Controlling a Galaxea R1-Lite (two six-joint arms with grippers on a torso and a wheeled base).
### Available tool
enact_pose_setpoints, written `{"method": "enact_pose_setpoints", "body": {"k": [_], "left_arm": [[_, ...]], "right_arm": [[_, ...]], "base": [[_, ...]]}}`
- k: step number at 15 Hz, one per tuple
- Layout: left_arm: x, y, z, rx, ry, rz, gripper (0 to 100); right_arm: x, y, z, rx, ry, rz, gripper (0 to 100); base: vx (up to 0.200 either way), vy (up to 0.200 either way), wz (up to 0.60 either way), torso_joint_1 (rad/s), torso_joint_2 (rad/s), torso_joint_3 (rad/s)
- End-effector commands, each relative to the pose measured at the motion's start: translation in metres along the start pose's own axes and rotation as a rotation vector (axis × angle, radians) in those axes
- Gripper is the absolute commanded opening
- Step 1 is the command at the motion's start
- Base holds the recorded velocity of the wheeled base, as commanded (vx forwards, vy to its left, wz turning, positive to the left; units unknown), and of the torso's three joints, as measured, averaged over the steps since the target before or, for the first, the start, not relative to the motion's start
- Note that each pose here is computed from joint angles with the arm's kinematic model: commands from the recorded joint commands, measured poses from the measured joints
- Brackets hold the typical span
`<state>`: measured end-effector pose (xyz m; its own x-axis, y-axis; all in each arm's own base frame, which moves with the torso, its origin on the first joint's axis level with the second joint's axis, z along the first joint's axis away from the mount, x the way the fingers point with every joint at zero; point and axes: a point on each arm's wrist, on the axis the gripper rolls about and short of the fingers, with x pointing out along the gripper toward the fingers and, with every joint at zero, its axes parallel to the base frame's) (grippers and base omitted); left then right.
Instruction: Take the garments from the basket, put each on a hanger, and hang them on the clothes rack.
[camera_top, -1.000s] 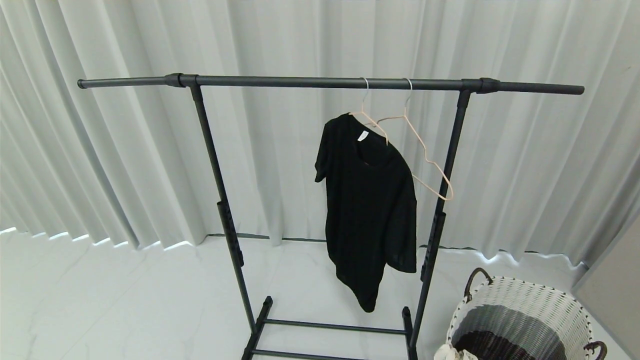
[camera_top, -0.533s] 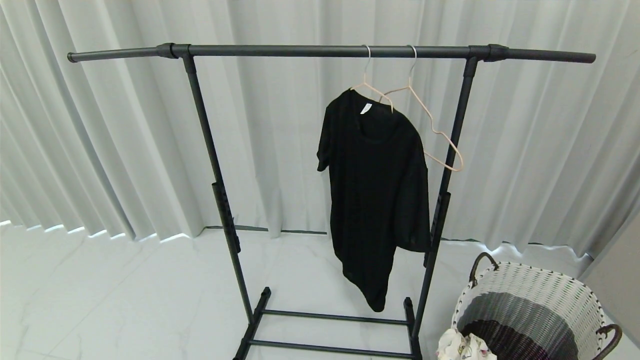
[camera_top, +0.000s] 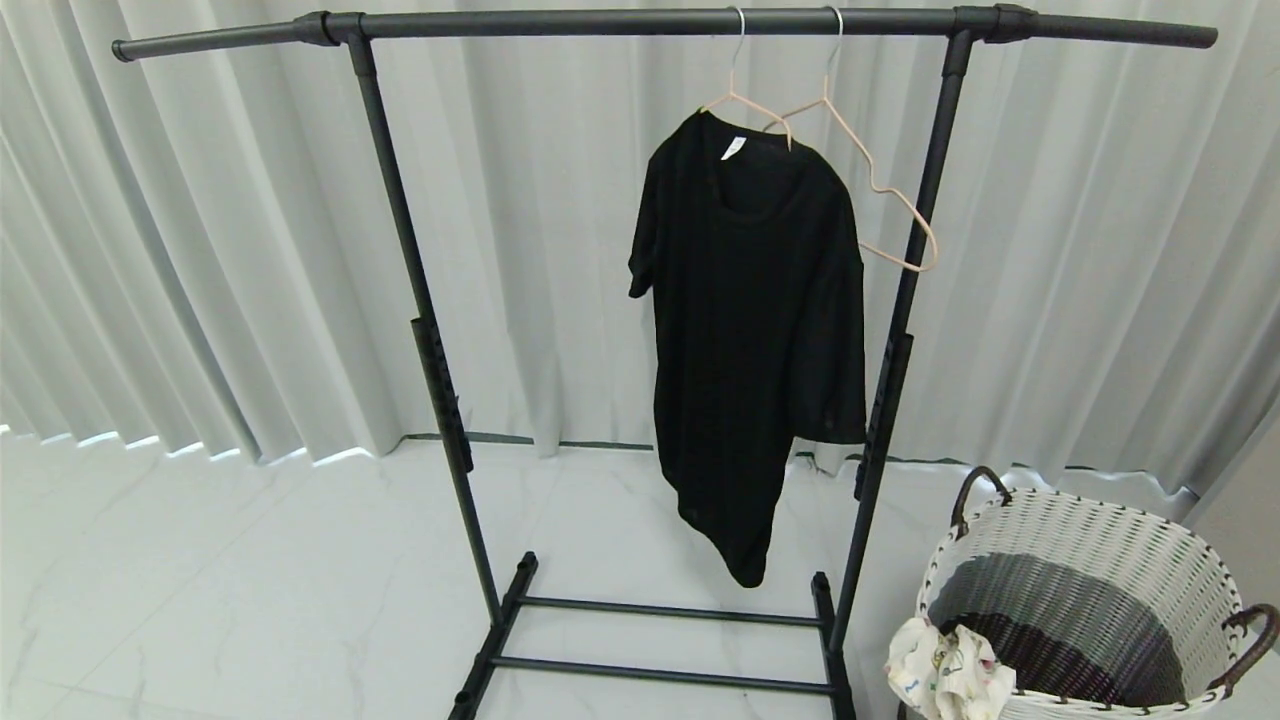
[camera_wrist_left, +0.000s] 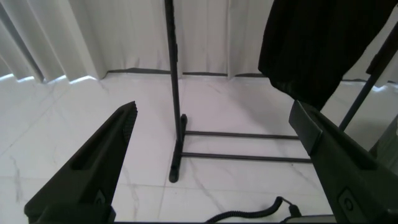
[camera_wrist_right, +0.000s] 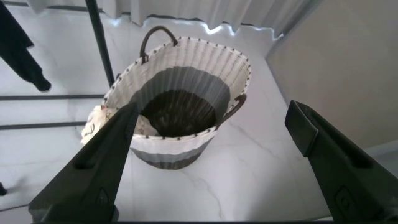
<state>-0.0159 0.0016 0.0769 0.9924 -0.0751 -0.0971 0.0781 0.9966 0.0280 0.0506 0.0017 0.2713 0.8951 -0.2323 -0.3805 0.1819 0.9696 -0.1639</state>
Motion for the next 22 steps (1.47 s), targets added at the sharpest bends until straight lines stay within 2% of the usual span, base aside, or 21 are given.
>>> {"method": "enact_pose_setpoints", "body": {"k": [1, 4, 12, 16, 18, 22], "left_arm": [[0.000, 0.000, 0.000, 0.000, 0.002, 0.000, 100], [0.000, 0.000, 0.000, 0.000, 0.003, 0.002, 100], [0.000, 0.000, 0.000, 0.000, 0.002, 0.000, 100], [0.000, 0.000, 0.000, 0.003, 0.002, 0.000, 100], [0.000, 0.000, 0.000, 0.072, 0.002, -0.012, 100], [0.000, 0.000, 0.000, 0.059, 0.002, -0.010, 100]], "right_arm": [[-0.001, 0.000, 0.000, 0.006, -0.015, 0.004, 100], [0.001, 0.002, 0.006, 0.012, -0.073, 0.031, 100], [0.021, 0.011, -0.022, -0.045, -0.012, 0.031, 100], [0.022, 0.011, -0.024, -0.075, -0.008, 0.029, 100], [0.021, 0.010, -0.025, -0.088, -0.008, 0.031, 100], [0.025, 0.012, -0.035, -0.138, 0.013, 0.035, 100]], "base": [[0.000, 0.000, 0.00, -0.090, 0.37, 0.276], [0.000, 0.000, 0.00, -0.033, 0.13, 0.090], [0.000, 0.000, 0.00, 0.000, 0.00, 0.000], [0.000, 0.000, 0.00, 0.000, 0.00, 0.000], [0.000, 0.000, 0.00, 0.000, 0.00, 0.000], [0.000, 0.000, 0.00, 0.000, 0.00, 0.000]]}}
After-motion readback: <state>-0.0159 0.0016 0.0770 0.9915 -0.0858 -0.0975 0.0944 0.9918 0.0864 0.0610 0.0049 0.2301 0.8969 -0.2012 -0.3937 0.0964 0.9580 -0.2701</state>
